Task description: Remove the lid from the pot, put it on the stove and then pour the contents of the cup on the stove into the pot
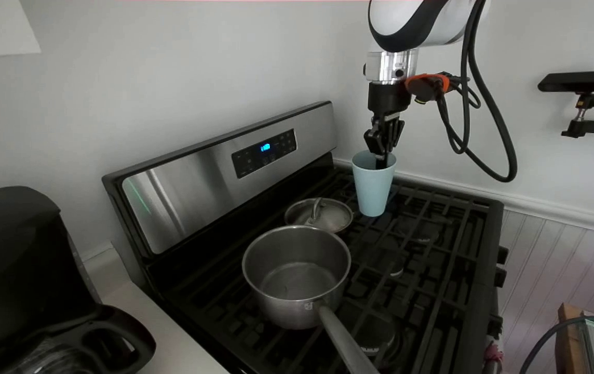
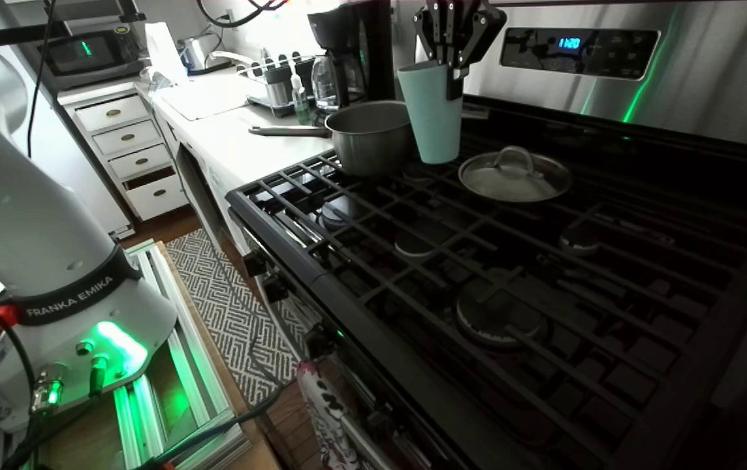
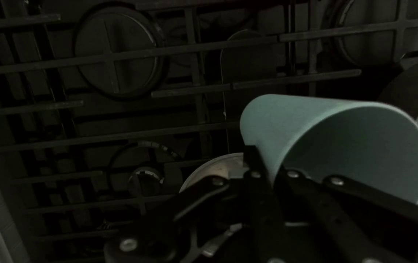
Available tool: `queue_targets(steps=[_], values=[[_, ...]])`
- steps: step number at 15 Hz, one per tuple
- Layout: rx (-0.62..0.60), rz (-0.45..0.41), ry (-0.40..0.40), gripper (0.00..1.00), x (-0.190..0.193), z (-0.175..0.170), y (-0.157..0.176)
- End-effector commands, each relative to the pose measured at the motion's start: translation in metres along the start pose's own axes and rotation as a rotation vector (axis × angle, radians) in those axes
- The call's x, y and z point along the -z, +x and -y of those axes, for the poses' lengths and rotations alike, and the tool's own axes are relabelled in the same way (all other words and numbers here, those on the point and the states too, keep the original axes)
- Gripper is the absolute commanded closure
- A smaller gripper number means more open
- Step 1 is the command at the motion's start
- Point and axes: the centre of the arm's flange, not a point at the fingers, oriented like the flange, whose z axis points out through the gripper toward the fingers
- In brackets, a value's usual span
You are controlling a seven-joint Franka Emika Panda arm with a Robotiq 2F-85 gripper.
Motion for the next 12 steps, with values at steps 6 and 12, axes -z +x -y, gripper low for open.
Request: queue_targets(steps=[6, 12], values=[[0.109, -0.033, -0.135, 0.99, 0.021, 0.049, -0.003], [0.173, -0.026, -0.182, 0.96, 0.02, 0.085, 0.013]])
